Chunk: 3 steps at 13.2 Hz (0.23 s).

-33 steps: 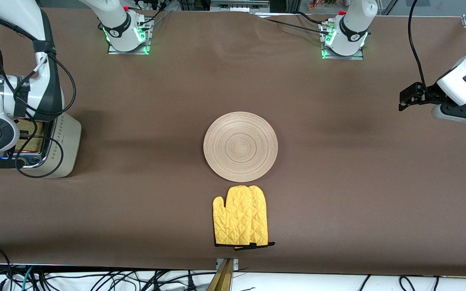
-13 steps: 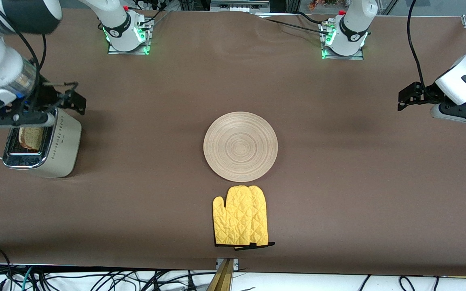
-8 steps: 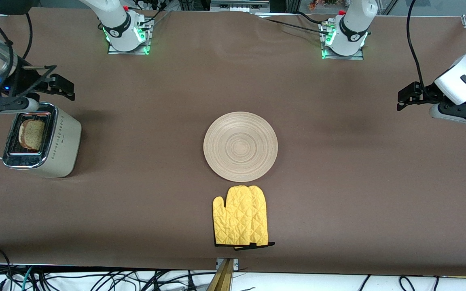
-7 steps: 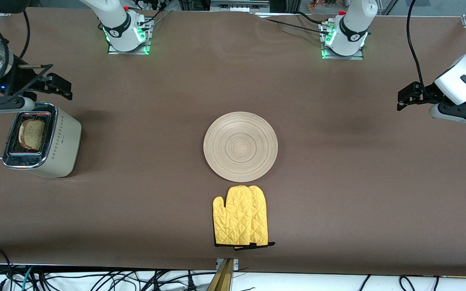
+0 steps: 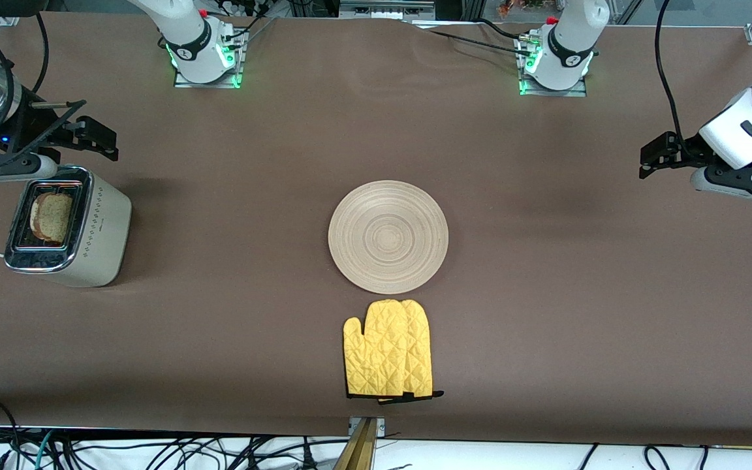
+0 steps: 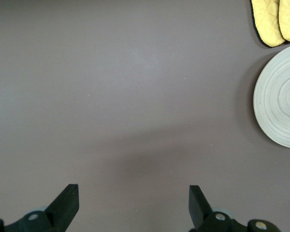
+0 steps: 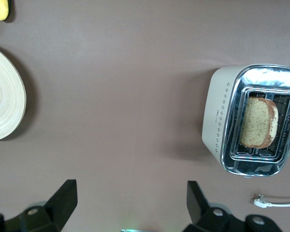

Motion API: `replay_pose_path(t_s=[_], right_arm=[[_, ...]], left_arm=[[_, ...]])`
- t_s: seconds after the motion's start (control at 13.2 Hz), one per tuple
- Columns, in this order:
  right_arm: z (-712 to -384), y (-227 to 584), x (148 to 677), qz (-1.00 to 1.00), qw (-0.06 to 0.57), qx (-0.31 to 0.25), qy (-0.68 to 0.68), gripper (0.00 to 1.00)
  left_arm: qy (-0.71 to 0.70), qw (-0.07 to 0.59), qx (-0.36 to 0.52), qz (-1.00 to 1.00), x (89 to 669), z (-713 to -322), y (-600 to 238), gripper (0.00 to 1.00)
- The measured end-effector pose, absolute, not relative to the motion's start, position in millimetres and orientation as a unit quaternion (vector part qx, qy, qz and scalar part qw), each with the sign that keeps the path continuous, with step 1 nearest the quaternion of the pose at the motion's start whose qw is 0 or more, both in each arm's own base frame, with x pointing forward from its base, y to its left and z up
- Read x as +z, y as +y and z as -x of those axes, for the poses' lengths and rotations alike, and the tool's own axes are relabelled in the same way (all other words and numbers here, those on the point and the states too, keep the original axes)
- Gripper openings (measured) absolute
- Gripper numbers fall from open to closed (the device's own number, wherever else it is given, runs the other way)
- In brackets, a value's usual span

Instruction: Move plate and put bread in toaster

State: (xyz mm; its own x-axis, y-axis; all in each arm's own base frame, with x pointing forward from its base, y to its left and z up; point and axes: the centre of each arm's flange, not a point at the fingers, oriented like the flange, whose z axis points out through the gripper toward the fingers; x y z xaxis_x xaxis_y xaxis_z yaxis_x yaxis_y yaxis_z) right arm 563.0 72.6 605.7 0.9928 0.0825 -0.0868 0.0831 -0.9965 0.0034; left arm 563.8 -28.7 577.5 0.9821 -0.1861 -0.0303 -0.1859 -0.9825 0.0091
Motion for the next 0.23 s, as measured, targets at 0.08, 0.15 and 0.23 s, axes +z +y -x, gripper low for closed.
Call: replay_pose_path(t_s=[0.08, 0.15, 0.23], right_arm=[[-562.7, 75.6, 605.6, -0.998, 0.003, -0.043, 0.044, 1.00], [-562.5, 76.9, 605.6, -0.998, 0.003, -0.043, 0.045, 1.00], [-562.5, 76.6, 605.7, -0.998, 0.003, -0.043, 0.045, 1.00]], left_arm=[[-0.093, 0.003, -0.016, -0.996, 577.5, -563.8, -28.7, 1.00], [-0.093, 0.003, -0.016, -0.995, 577.5, -563.8, -28.7, 1.00], [-0.093, 0.003, -0.016, -0.995, 577.5, -563.8, -28.7, 1.00]])
